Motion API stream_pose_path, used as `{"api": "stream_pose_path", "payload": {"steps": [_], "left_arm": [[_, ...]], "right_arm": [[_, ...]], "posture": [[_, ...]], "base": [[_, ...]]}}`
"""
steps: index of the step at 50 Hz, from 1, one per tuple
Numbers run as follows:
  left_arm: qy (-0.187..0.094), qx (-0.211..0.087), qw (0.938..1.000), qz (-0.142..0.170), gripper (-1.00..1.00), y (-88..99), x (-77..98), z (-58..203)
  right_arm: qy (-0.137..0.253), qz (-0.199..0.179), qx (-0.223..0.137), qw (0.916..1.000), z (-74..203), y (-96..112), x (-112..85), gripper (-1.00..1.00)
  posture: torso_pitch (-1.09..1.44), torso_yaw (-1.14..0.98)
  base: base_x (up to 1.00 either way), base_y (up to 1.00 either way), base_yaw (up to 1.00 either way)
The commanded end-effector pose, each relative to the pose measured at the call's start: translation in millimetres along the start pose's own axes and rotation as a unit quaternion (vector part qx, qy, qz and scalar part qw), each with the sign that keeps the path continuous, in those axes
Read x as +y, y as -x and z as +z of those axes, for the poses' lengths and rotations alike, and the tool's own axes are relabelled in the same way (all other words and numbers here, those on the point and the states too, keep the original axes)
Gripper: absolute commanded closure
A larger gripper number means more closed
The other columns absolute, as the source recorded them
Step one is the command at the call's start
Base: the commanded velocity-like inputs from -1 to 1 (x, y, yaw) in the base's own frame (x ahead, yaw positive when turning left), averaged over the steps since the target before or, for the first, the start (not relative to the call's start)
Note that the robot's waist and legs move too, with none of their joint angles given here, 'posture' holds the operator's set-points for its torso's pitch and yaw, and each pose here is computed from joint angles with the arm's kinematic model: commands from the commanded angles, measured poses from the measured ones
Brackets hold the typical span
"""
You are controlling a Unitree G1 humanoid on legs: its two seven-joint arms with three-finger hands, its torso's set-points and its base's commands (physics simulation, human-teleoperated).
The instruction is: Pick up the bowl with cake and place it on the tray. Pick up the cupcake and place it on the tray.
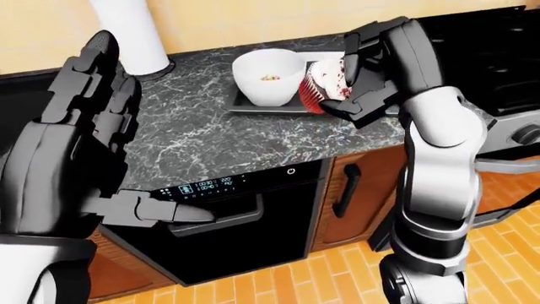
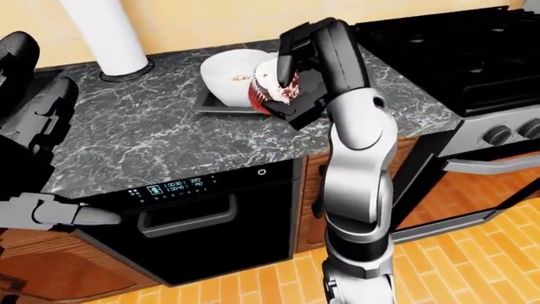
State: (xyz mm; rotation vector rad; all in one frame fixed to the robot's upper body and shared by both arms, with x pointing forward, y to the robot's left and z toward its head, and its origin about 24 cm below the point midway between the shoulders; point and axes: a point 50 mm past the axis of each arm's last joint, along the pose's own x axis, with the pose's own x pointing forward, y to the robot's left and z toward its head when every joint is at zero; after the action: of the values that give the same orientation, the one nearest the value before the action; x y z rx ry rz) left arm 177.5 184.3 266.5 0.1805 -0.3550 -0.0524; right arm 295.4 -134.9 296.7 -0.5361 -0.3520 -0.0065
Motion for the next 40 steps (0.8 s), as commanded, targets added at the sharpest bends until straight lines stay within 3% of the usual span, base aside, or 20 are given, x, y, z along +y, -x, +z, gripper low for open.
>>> {"api": "stream_pose_path", "payload": {"steps": [1,20,40], "left_arm": [[-0.007,-0.04,0.9992,0.006,-1.0,0.5,1.6,11.4],[-0.006,-0.038,0.9992,0.007,-1.0,0.6,1.5,9.2],[-0.005,-0.037,0.9993,0.007,-1.0,1.1,1.3,5.9]], "right_arm": [[0.008,-0.032,-0.042,0.9986,16.2,2.8,-11.6,1.0],[0.007,-0.026,-0.045,0.9986,17.6,3.1,-8.3,1.0],[0.011,-0.021,-0.044,0.9987,14.5,2.4,-3.0,1.0]], "posture": [[0.0,0.0],[0.0,0.0],[0.0,0.0]], "base": [[0.0,-0.34,0.0],[0.0,-0.4,0.0],[0.06,0.0,0.0]]}}
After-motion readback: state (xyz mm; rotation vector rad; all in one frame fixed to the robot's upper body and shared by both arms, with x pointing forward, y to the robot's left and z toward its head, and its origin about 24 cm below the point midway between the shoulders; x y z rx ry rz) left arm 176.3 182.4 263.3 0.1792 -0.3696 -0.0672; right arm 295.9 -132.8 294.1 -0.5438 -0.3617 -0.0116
